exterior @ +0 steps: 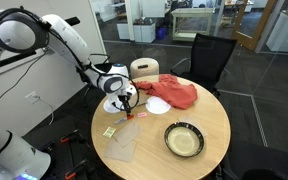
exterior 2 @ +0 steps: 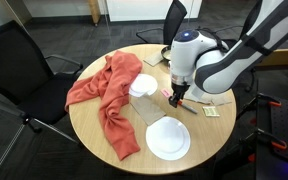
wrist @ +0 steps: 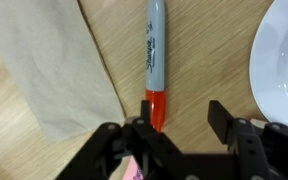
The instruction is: Put the marker on the table
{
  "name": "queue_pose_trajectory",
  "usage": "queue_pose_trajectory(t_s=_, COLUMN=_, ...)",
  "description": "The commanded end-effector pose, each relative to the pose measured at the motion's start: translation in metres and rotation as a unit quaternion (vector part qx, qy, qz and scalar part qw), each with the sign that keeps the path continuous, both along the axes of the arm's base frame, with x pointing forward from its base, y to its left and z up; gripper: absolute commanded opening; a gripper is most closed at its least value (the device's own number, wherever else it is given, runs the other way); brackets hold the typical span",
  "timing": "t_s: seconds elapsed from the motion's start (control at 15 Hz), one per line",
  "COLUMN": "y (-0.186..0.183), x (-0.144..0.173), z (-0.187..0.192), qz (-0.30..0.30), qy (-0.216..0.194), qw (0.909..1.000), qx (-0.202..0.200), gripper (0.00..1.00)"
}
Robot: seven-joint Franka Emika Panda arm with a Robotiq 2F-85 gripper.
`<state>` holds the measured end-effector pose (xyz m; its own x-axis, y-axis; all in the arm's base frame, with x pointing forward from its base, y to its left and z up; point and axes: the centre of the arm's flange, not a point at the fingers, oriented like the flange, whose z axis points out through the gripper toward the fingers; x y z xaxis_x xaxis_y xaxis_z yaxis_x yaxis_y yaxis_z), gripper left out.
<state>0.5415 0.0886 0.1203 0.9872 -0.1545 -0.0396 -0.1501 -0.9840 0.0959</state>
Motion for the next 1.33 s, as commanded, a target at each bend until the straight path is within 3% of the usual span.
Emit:
queue_pose_trajectory(t_s=0.0, y=-0.002, x=-0.005, z=0.005, qz=0.007, qy=-0.004, qw=1.0000, qx=0.004, gripper=0.93)
queue_pose_trajectory(t_s=0.13, y=-0.003, x=-0.002, z=0.006, qz=0.009, qy=-0.003, qw=1.0000, qx=0.003, gripper=1.00)
queue_pose_trajectory(t_s=0.53, y=-0.008, x=0.000, z=0.024, qz=0.001, qy=-0.017, qw=0.9998, qx=0.013, gripper=1.00)
queue_pose_trajectory(t_s=1.07, y=-0.021, x=0.020, z=0.085, qz=-0.011, qy=-0.060, qw=0.9967, qx=0.054, gripper=1.00)
queue_pose_trajectory(t_s=1.27, y=-0.018, x=0.028, z=0.078, qz=-0.016, qy=-0.063, qw=0.9970, qx=0.043, gripper=1.00)
